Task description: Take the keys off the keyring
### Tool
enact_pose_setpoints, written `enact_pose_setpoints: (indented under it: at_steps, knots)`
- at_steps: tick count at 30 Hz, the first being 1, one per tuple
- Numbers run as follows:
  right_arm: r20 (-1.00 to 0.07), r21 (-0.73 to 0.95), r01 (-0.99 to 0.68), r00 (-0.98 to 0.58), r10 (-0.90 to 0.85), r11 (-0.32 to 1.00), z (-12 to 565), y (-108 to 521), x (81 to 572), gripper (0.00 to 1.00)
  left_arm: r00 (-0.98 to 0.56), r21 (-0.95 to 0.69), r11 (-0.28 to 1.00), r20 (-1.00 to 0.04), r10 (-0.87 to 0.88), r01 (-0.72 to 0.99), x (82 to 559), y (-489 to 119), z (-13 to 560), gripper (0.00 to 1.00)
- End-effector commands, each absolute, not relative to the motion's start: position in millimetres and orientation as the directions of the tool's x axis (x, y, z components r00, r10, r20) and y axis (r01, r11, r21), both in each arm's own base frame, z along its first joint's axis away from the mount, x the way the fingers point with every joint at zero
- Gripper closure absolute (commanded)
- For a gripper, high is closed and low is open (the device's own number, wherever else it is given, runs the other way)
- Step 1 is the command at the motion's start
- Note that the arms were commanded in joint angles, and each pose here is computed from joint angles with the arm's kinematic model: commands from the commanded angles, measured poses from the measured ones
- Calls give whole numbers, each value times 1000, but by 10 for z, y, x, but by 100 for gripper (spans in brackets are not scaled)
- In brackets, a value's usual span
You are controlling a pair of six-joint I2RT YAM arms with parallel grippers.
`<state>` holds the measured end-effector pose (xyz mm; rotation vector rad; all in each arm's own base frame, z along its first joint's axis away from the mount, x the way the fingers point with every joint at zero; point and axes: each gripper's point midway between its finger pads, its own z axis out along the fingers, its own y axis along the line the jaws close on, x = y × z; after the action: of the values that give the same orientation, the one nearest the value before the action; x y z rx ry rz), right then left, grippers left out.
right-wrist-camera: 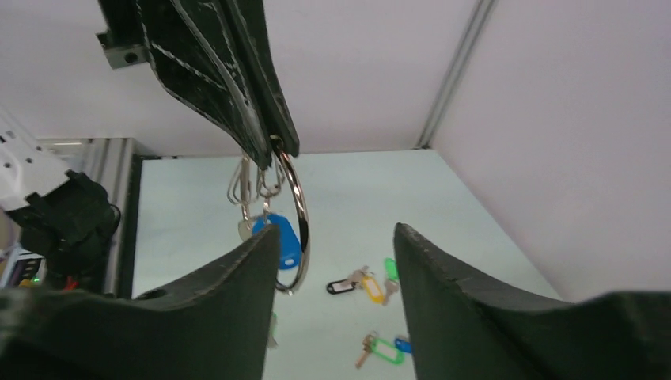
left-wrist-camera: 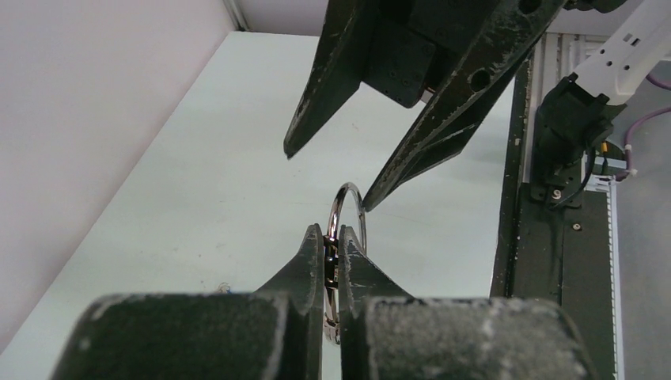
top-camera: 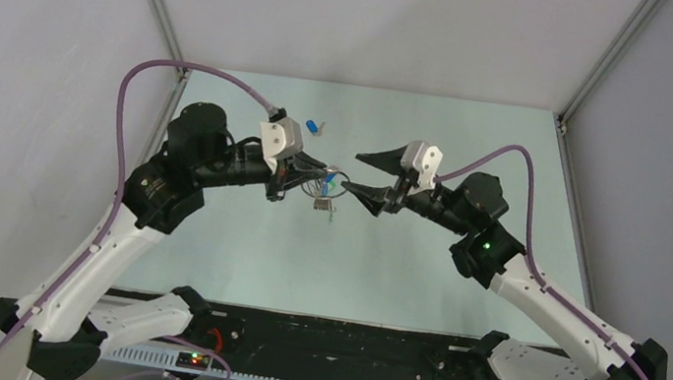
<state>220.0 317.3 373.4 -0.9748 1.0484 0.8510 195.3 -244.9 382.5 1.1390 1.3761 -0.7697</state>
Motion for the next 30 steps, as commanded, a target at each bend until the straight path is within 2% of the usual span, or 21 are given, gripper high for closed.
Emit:
enact_pose_setpoints:
  at_steps: [1,5,6,7,8,10,11,12,13,14,16,20,22,27,30]
  knots:
    - [-953,-233,-937,273,129,260,3865,3305,2089,44,173,213,265,-971,166,940,1907,-2519,3946,100]
    - [-958,-227,-950,257,126,214,3855,3394,2022,52,175,217,263,-969,172,940,1933,-2534,3928,100]
    - [-963,-219,-954,245,111,203,3801,3418,2021,58,181,222,265,-969,170,938,1938,-2533,3940,100]
    - [-964,-218,-955,243,107,202,3798,3429,2024,64,183,225,270,-968,172,936,1950,-2529,3929,100]
    - [-968,-210,-957,233,94,202,3763,3441,2037,82,190,232,278,-967,168,932,1960,-2525,3941,100]
    - [-973,-195,-952,218,76,235,3721,3425,2105,99,199,243,320,-966,165,916,2024,-2493,3971,99]
    - [-975,-187,-944,212,67,271,3715,3405,2166,100,175,229,372,-969,174,899,2109,-2456,3929,88]
    - [-976,-182,-939,209,65,291,3720,3388,2200,100,164,223,409,-971,173,885,2183,-2441,3901,65]
    - [-978,-167,-929,199,64,331,3731,3355,2267,100,123,195,494,-977,174,848,2313,-2366,3881,49]
    - [-978,-161,-920,196,65,357,3744,3319,2318,100,96,175,538,-981,171,825,2392,-2334,3824,26]
    - [-980,-136,-897,184,75,421,3793,3227,2434,100,-2,80,662,-992,122,745,2565,-2217,3708,12]
    - [-980,-98,-864,170,104,493,3900,3079,2566,100,-36,-39,742,-999,-20,670,2608,-2104,3517,4]
    - [-980,-81,-849,164,114,522,3954,3013,2624,100,8,-82,771,-994,-112,631,2590,-1994,3531,1]
    - [-976,-2,-809,130,175,588,4114,2849,2769,100,59,-141,748,-970,-234,648,2486,-1970,3463,0]
    - [-966,67,-786,103,237,615,4240,2750,2833,100,-5,-192,705,-966,-258,682,2508,-2116,3191,5]
